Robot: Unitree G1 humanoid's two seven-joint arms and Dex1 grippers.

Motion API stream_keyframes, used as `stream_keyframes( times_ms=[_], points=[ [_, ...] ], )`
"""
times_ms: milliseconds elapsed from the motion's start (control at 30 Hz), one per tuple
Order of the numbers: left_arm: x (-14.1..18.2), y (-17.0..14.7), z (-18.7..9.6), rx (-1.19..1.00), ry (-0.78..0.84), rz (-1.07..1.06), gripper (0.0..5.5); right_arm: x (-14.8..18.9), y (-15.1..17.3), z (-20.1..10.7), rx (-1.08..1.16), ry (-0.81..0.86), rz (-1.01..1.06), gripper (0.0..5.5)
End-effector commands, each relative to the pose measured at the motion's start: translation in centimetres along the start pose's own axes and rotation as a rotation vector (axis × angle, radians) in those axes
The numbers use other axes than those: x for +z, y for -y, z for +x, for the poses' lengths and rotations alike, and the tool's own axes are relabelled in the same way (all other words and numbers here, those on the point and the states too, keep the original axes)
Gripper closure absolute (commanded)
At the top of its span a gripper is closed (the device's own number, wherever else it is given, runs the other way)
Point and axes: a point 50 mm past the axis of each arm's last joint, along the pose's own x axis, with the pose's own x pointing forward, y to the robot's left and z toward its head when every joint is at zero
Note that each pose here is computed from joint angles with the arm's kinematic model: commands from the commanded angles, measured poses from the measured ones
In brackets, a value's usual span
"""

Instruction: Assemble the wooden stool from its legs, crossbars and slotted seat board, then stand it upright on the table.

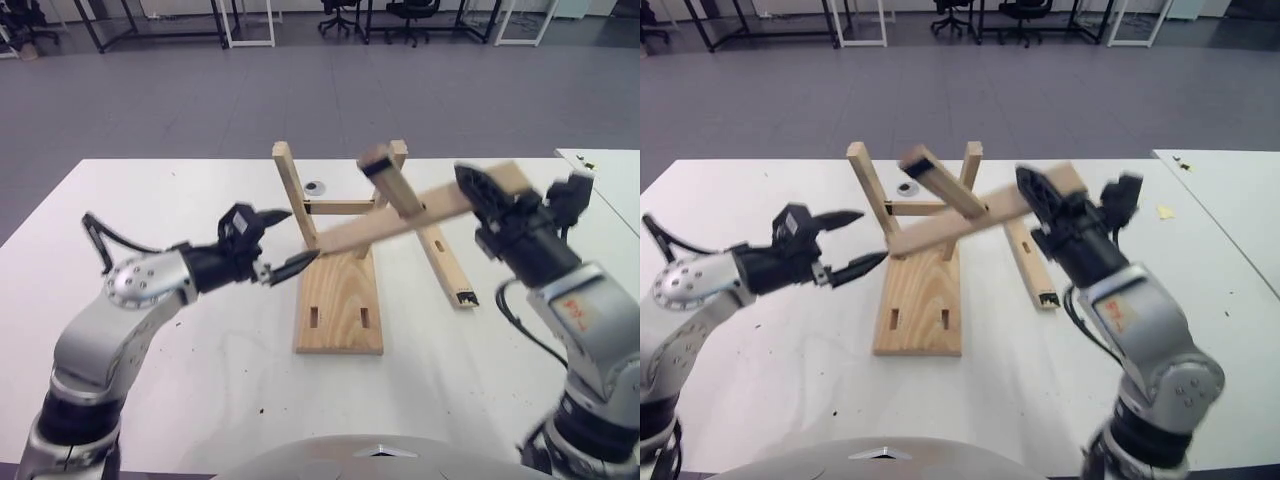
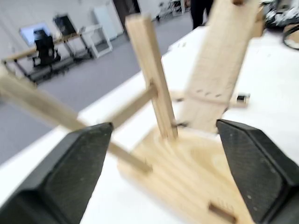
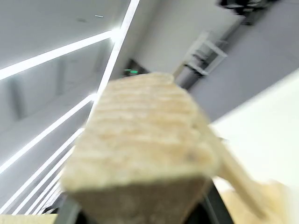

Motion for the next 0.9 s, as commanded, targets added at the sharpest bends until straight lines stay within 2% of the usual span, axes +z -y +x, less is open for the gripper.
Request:
stream_keyframes(
  times_ms=[33, 167, 400, 667, 900],
  points=[
    [-3.6, 0.2, -1.2, 0.066, -0.108, -0.057, 1.44, 0.0, 1.0, -1.3, -0.075, 0.041, -0.063, 4.46],
    [-7.1, -0.1, -1.8, 0.146, -0.227, -0.078, 1.44, -1.8, 2.1, -1.9, -0.16, -0.026, -0.189, 4.46],
    [-10.4, 0.2, -0.3, 0.179, -0.356, -0.015, 1.44, -1.4, 2.5, -2.2, -0.203, -0.064, -0.314, 4.46],
    [-11.1, 1.7, 1.8, 0.135, -0.361, -0.079, 1.44, -2.2, 2.1, -1.4, -0.216, -0.13, -0.216, 4.46],
    [-10.3, 4.2, 2.7, 0.008, -0.378, -0.143, 1.44, -2.5, 1.8, -1.1, -0.273, -0.13, -0.571, 4.46]
  ],
)
